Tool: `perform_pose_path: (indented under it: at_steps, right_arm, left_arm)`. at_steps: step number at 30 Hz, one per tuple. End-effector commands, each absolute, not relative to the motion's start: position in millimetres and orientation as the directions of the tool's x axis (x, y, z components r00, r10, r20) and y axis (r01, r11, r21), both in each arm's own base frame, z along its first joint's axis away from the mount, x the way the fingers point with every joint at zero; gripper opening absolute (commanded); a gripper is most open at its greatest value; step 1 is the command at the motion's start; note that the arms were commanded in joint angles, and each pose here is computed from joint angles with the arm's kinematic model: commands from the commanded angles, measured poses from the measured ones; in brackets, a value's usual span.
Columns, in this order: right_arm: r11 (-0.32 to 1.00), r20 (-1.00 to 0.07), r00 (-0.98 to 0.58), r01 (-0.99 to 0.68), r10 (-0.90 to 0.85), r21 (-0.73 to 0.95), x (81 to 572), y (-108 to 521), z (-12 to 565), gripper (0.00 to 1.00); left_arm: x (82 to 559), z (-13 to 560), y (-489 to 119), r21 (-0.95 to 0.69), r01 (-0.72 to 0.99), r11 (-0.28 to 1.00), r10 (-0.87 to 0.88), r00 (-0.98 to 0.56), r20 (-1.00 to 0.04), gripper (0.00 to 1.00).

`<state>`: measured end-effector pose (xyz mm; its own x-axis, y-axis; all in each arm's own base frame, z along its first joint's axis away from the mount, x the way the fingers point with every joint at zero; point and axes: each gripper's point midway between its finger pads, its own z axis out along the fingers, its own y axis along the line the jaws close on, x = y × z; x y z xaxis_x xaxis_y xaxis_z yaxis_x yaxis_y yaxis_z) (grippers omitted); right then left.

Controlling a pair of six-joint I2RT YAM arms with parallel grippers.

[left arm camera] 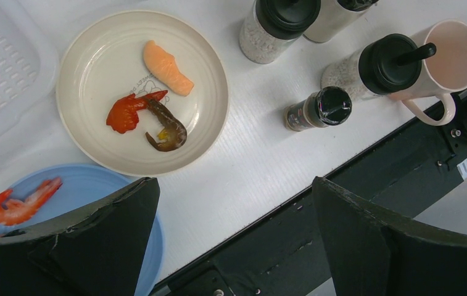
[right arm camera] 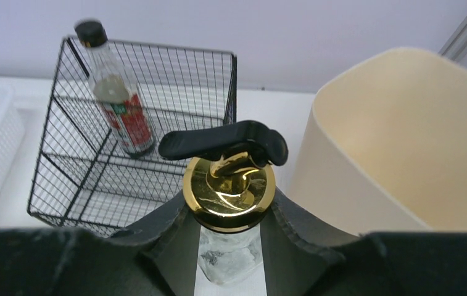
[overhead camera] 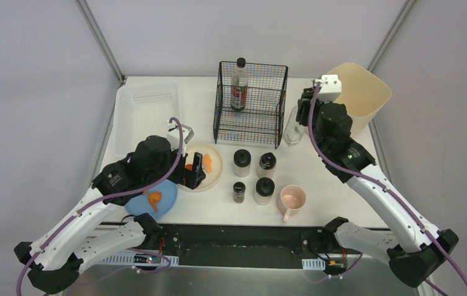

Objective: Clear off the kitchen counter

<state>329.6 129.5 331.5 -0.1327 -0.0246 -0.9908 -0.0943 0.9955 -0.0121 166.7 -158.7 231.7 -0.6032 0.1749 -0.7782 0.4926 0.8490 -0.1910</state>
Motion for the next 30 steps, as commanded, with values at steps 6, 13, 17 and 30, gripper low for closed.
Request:
perform_pose_path:
  at_steps: [6, 13, 17, 30]
  right_arm:
    - [0.996, -0.994, 0.090, -0.062, 0.067, 0.061, 342.6, 129.9, 457.6, 0.00]
    - [0.991, -0.981, 0.144, -0.025, 0.130, 0.128, 374.8, 146.0, 500.3, 0.00]
    - [0.981, -0.969, 0.163, 0.021, 0.185, 0.191, 399.3, 155.3, 514.6, 0.00]
    - [0.957, -0.941, 0.256, 0.132, 0.220, 0.259, 458.2, 175.1, 538.6, 0.00]
  left_arm:
    - [167.0, 239.2, -162.6, -0.220, 0.496, 0.840, 0.141, -0.591, -0.795, 0.99]
    - [166.2, 238.3, -161.1, -0.215, 0.497, 0.841, 0.143, -0.587, -0.797, 0.99]
    - [166.8, 238.6, -159.9, -0.207, 0.497, 0.842, 0.146, -0.582, -0.800, 0.99]
    - [166.6, 232.7, -159.9, -0.182, 0.520, 0.835, 0.185, -0.576, -0.796, 1.00]
